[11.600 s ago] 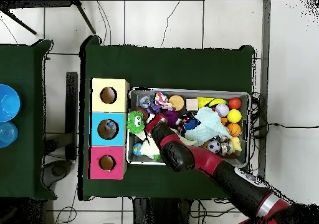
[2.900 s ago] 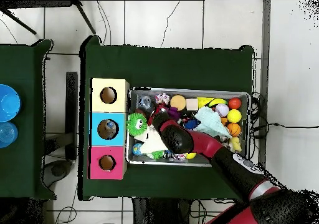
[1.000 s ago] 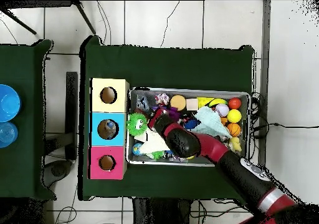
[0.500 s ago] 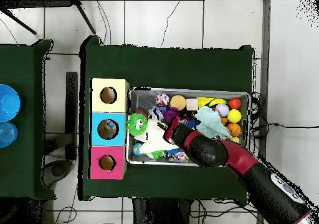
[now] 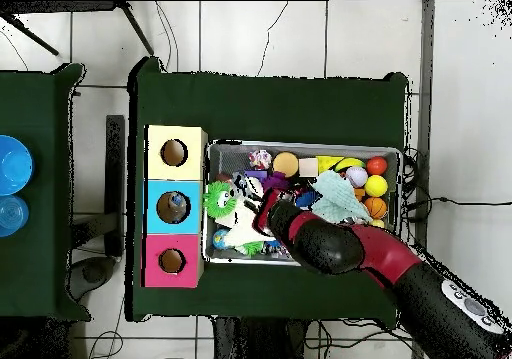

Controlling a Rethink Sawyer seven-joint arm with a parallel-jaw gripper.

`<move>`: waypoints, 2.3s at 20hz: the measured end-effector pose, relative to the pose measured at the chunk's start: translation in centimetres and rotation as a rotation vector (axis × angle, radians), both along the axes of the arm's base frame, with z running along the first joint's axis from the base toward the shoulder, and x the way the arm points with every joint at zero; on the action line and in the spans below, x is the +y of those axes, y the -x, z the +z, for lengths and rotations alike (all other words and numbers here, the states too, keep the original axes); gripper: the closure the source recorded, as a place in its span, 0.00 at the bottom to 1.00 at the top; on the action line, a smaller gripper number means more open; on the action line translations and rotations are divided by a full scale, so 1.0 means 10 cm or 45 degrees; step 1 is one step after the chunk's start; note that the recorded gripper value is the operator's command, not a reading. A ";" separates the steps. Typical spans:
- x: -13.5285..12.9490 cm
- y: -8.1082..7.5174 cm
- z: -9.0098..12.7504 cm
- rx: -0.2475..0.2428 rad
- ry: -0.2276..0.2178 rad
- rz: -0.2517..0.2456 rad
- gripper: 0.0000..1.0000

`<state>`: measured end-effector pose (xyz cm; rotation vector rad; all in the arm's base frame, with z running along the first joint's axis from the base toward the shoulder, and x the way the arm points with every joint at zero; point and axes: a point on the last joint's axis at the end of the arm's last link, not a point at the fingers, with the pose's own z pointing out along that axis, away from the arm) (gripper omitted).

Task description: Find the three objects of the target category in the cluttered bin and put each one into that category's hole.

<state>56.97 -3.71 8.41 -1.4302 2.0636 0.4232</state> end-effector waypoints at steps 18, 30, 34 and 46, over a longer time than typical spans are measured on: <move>1.08 0.22 0.19 0.071 0.038 0.214 1.00; 1.66 0.27 0.02 -0.006 0.099 0.229 1.00; 1.67 0.36 -0.08 0.034 0.134 0.231 1.00; 1.76 0.36 -0.08 0.075 0.245 0.204 0.00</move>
